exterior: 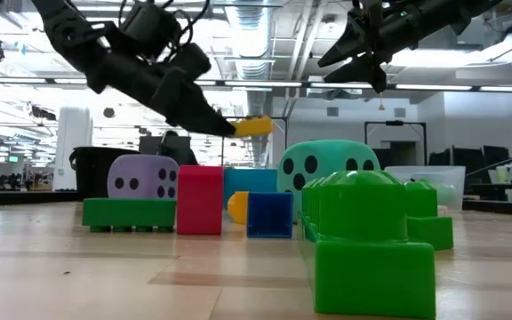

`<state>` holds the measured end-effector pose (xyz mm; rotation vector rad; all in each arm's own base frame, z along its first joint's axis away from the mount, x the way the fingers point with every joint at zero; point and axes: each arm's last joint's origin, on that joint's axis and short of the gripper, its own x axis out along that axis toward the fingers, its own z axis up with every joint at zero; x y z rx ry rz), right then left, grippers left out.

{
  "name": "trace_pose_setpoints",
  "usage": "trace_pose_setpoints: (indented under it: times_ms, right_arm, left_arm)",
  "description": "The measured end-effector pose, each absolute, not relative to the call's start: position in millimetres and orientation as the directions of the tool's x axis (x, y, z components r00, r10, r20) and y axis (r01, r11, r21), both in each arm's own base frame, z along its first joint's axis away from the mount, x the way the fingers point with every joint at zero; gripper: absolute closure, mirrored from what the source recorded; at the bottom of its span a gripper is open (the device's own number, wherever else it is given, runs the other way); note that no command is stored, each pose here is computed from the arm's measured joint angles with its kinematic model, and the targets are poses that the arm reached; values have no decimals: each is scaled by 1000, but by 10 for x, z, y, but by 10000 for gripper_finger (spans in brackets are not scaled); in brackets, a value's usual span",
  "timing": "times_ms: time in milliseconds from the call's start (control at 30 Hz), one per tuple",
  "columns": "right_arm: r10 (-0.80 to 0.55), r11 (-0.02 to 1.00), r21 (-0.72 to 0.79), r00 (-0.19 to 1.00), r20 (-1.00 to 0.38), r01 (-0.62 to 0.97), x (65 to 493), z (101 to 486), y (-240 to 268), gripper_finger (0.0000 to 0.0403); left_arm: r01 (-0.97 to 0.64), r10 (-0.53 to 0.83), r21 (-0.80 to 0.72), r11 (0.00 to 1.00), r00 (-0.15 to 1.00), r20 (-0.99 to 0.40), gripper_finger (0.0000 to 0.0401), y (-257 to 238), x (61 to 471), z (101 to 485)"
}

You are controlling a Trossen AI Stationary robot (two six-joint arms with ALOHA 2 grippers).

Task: Pick & Place Toys
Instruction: Put the small yellow game piece into the green bin

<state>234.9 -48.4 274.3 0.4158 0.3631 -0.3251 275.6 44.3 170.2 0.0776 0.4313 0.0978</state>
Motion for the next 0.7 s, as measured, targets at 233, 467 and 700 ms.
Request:
trace_pose_setpoints:
  times_ms: [233, 467, 700]
  right_arm:
    - [-230, 866, 331, 885, -404, 376, 2350, 2743, -484, 223]
    - [-230, 866, 331, 885, -404, 376, 2350, 2742, -484, 223]
    - [-231, 866, 331, 885, -404, 376, 2349, 2743, -485, 223]
  left_arm:
    - [-246, 283, 143, 959, 868, -409, 272, 624, 2572, 1911]
    - [-396, 427, 161, 904, 817, -387, 272, 829, 2452, 2003]
    - [-519, 509, 84, 850, 771, -384, 272, 1040, 2371, 2006]
